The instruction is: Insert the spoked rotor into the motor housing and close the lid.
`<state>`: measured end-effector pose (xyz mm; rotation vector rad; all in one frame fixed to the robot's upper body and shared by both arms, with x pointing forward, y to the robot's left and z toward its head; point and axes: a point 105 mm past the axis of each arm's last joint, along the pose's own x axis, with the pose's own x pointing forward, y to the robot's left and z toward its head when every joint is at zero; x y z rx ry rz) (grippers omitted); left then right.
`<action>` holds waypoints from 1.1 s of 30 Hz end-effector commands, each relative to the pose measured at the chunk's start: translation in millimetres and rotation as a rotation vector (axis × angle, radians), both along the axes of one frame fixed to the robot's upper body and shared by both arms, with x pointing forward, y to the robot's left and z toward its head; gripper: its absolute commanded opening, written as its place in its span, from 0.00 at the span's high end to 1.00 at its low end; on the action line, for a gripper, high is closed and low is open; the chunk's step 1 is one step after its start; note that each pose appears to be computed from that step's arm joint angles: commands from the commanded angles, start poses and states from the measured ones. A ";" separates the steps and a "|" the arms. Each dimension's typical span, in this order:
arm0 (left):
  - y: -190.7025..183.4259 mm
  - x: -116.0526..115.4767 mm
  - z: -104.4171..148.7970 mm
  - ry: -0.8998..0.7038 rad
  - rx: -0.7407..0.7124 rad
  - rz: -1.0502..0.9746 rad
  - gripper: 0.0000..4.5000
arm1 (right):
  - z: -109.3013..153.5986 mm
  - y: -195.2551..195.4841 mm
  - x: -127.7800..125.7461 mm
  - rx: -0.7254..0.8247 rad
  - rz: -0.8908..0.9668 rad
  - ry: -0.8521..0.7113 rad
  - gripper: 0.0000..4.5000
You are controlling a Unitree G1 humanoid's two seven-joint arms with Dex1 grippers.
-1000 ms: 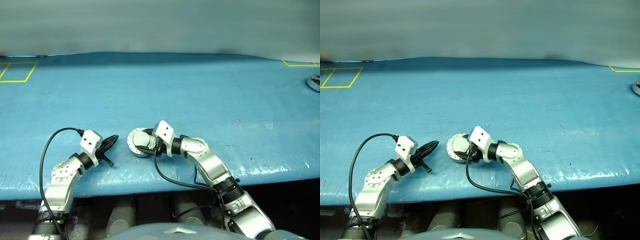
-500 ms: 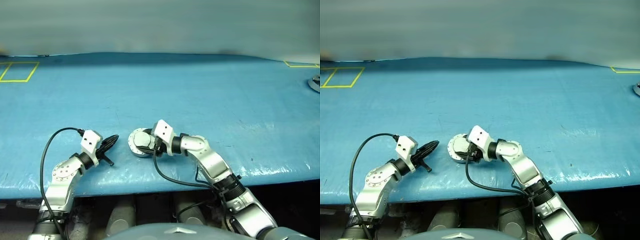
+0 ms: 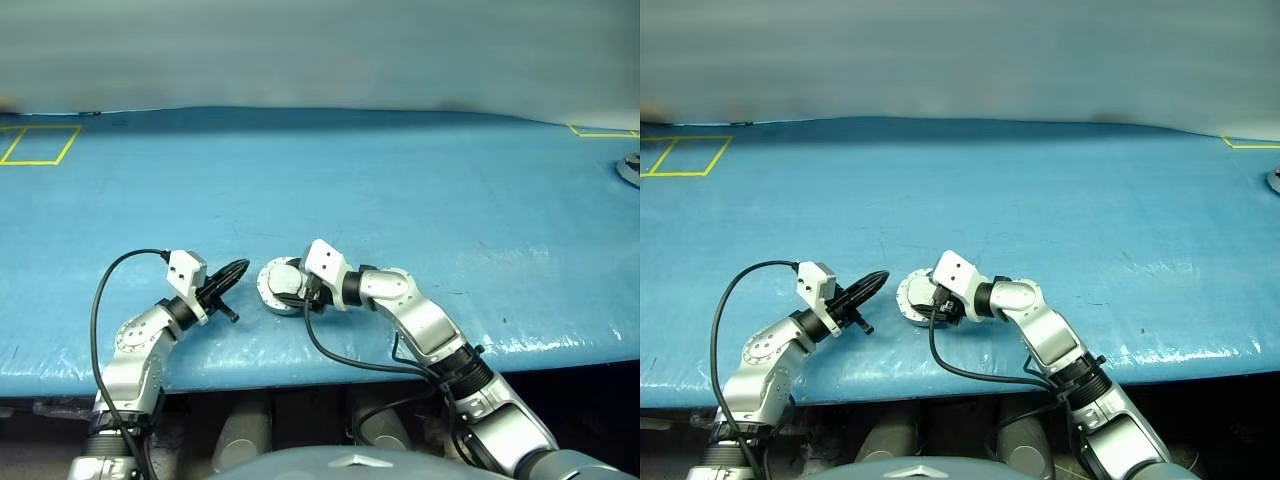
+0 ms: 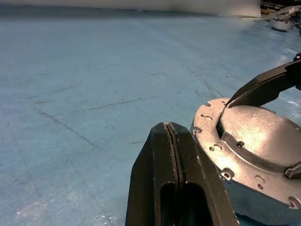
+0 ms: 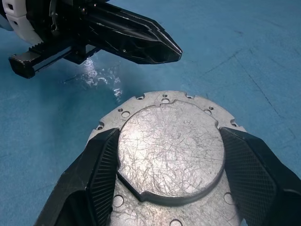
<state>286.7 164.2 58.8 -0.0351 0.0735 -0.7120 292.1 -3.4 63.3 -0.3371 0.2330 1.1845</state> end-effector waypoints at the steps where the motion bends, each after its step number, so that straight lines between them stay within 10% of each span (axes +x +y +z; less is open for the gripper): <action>1: -11.3 -0.1 11.3 -0.037 -0.002 -0.079 1.00 | -36.0 -19.9 -1.4 -0.114 -0.074 0.089 0.33; 33: -18.7 -16.2 -25.3 0.133 0.088 -0.167 1.00 | -30.5 -23.8 4.7 -0.082 -0.128 0.063 0.33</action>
